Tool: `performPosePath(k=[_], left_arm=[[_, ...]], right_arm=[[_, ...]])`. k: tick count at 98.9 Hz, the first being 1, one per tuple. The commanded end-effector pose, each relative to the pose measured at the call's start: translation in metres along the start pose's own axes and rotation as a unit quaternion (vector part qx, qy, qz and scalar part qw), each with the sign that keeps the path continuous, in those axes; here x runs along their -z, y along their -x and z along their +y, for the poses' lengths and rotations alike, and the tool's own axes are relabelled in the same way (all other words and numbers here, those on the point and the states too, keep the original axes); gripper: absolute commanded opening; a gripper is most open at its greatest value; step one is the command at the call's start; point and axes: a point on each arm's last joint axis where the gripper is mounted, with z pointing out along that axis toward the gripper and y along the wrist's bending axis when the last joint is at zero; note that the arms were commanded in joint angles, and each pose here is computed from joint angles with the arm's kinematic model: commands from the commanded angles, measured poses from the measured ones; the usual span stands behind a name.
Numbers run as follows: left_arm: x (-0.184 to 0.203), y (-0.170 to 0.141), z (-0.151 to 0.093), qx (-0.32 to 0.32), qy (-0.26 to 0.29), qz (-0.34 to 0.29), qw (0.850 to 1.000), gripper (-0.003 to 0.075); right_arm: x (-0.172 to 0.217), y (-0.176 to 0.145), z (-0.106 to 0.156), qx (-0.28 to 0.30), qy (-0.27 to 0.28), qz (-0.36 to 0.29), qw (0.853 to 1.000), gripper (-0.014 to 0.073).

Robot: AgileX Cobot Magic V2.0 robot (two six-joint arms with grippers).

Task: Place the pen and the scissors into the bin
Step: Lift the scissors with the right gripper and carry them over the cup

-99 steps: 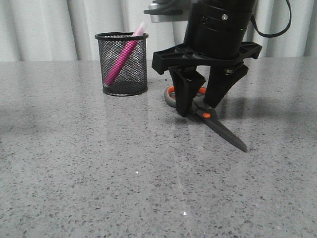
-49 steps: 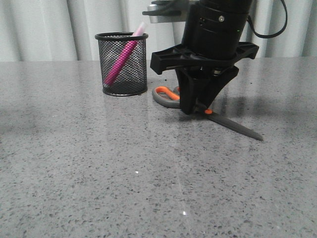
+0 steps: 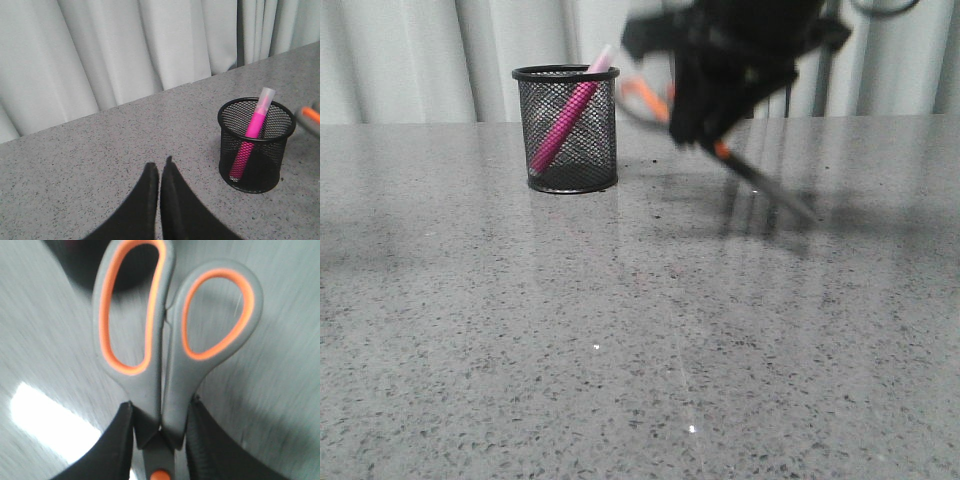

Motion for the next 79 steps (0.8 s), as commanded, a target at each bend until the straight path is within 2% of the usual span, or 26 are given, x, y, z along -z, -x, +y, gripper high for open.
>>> performPosePath(k=[1, 7, 18, 30, 37, 64, 71, 72, 79], left_arm=[[0.005, 0.012, 0.002, 0.016, 0.010, -0.025, 1.000, -0.0019], [0.005, 0.012, 0.002, 0.016, 0.010, -0.025, 1.000, -0.0019], [0.005, 0.012, 0.002, 0.016, 0.010, -0.025, 1.000, -0.0019], [0.005, 0.012, 0.002, 0.016, 0.008, -0.025, 1.000, -0.0019], [0.005, 0.012, 0.002, 0.016, 0.007, -0.025, 1.000, -0.0019], [0.005, 0.012, 0.001, 0.016, 0.005, -0.025, 1.000, -0.0019], [0.005, 0.012, 0.001, 0.016, 0.005, -0.025, 1.000, -0.0019], [0.005, 0.012, 0.001, 0.016, 0.005, -0.025, 1.000, -0.0019], [0.005, 0.012, 0.001, 0.016, 0.005, -0.025, 1.000, -0.0019]], right_arm=[[0.051, 0.023, 0.001, -0.006, 0.003, -0.196, 0.981, -0.0073], [0.065, 0.026, 0.001, -0.016, 0.002, -0.277, 0.961, -0.0073], [0.077, 0.037, 0.001, -0.017, -0.001, -0.380, 0.925, -0.0073], [0.079, 0.050, 0.005, -0.016, 0.000, -0.463, 0.886, -0.0073], [0.073, 0.056, 0.008, -0.015, 0.002, -0.490, 0.871, -0.0073], [0.039, 0.087, 0.016, 0.010, 0.006, -0.512, 0.859, -0.0074], [0.031, 0.090, 0.016, 0.010, 0.006, -0.509, 0.861, -0.0074], [0.004, 0.089, 0.017, 0.010, 0.005, -0.492, 0.871, -0.0074], [-0.003, 0.087, 0.017, 0.011, 0.006, -0.486, 0.874, -0.0074]])
